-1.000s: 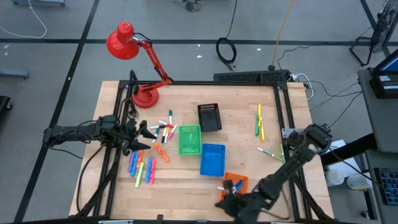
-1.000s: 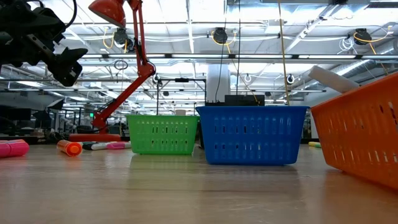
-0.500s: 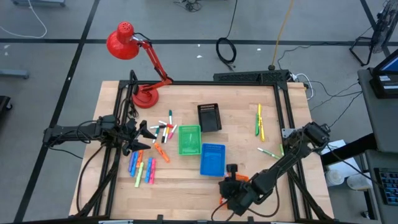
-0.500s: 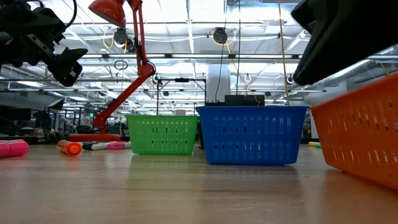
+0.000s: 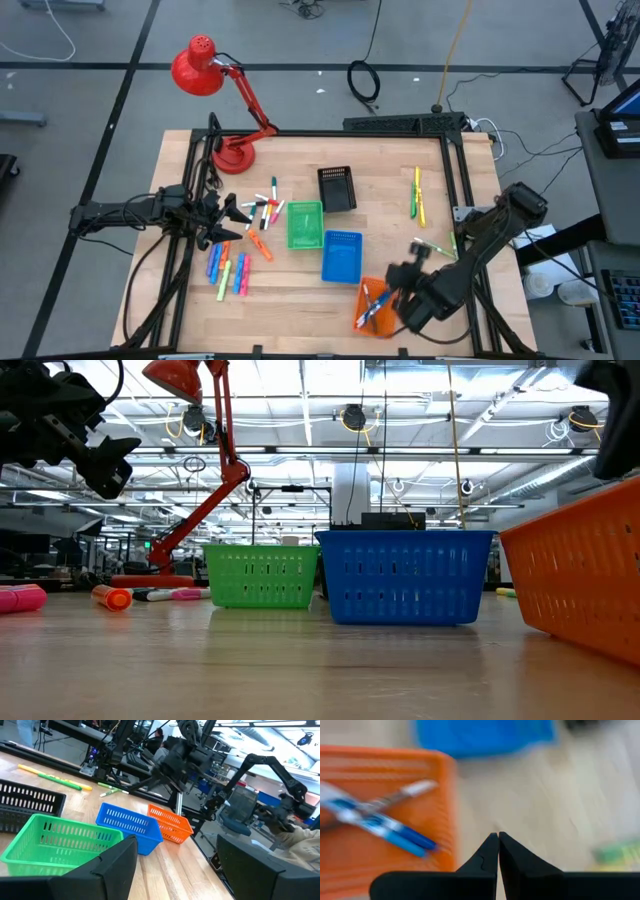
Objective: Pick & Place Markers
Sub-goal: Put the right green marker pen into the orange basket
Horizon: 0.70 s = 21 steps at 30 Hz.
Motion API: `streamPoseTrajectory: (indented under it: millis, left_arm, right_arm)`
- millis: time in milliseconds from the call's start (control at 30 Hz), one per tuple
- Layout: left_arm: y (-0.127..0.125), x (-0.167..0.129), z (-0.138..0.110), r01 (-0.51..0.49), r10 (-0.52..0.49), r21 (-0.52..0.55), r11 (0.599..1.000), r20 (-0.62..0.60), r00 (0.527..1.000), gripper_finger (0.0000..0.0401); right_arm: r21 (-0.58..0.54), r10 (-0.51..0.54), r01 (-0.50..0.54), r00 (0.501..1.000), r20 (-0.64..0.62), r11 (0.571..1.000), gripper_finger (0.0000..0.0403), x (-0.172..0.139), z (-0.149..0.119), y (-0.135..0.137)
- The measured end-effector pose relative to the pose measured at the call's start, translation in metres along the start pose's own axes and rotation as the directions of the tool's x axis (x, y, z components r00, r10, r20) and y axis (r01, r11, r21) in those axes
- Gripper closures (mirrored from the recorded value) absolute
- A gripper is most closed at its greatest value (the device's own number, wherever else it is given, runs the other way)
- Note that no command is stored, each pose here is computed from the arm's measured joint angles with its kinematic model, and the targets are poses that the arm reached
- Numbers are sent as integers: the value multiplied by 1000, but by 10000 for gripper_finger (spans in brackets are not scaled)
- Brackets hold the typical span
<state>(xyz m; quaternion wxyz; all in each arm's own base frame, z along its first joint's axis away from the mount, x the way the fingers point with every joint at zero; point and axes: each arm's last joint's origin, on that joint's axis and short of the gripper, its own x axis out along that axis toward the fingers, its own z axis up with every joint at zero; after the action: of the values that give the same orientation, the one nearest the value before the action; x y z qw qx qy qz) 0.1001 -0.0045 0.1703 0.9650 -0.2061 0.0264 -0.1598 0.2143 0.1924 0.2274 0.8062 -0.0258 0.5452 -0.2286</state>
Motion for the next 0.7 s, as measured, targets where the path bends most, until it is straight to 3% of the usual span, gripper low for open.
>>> streamPoseTrajectory:
  millis: [167, 333, 500, 700]
  left_arm:
    - [0, 0, 0, 0, 0, 0, 1000, 1, 1000, 127]
    - [0, 0, 0, 0, 0, 0, 1000, 0, 1000, 127]
    - [0, 0, 0, 0, 0, 0, 1000, 1, 1000, 128]
    - [0, 0, 0, 0, 0, 0, 1000, 0, 1000, 127]
  right_arm:
    - [135, -123, 149, 975, -185, 980, 371, -3, -16, -28]
    - [315, -160, 284, 917, -367, 906, 298, 13, -39, -60]
    - [428, -61, 369, 812, -581, 825, 237, 34, -74, -84]
    - [537, 146, 353, 719, -680, 766, 225, 62, -102, -87]
